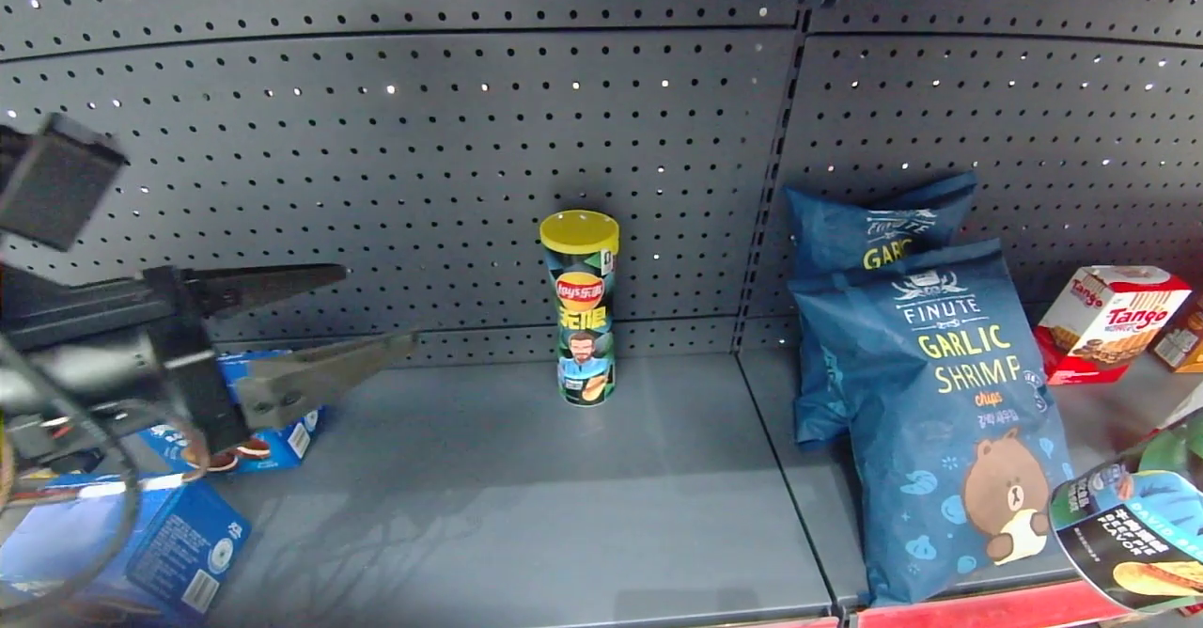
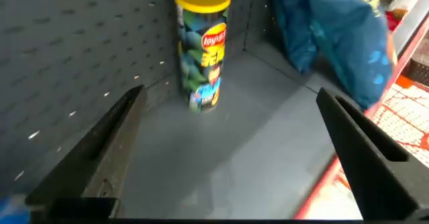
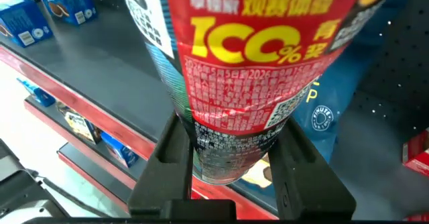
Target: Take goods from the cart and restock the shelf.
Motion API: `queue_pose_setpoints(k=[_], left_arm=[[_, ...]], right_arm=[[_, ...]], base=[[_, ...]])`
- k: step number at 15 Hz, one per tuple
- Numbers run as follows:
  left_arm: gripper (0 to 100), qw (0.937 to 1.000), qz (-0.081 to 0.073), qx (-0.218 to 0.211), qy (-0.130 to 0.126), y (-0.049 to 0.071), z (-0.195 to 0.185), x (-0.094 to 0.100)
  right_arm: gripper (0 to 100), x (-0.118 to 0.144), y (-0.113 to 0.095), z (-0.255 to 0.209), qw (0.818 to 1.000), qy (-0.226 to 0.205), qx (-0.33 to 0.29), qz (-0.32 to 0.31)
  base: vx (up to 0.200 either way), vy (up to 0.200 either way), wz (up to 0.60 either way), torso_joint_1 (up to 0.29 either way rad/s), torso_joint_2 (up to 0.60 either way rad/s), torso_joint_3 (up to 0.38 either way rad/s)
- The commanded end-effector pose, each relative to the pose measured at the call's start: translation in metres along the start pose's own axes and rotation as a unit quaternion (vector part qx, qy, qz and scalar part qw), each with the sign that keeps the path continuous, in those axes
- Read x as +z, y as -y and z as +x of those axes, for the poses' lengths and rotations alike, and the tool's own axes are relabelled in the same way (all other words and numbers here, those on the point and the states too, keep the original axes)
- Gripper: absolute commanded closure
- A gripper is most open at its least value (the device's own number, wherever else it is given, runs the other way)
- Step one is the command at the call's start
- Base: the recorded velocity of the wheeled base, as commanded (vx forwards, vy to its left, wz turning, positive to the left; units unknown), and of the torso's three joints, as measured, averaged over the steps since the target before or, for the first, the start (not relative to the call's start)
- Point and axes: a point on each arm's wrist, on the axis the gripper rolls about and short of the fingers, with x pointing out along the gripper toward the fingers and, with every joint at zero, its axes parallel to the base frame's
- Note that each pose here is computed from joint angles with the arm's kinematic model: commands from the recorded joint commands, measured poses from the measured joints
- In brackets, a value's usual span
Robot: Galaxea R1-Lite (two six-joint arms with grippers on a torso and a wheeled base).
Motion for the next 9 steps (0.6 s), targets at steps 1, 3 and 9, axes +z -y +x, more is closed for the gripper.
queue_pose_setpoints(k=[1,3,9], left_arm=[[0,0.9982,-0.006,-0.044,-0.040,-0.027,0.084,-0.031],[0,0.9962,-0.005,-0.081,-0.034,-0.035,0.103,-0.038],[0,0.9856,-0.018,-0.165,-0.031,-0.061,0.128,-0.062]], right_arm=[[100,0.000,0.000,0.000,1.000,0.001,0.001,0.000],[100,0.000,0.000,0.000,1.000,0.000,0.005,0.001],[100,0.004,0.000,0.003,1.000,0.006,0.019,0.006]], base=[[0.000,0.000,0.00,0.000,0.00,0.000],[0.000,0.000,0.00,0.000,0.00,0.000],[0.000,0.000,0.00,0.000,0.00,0.000]])
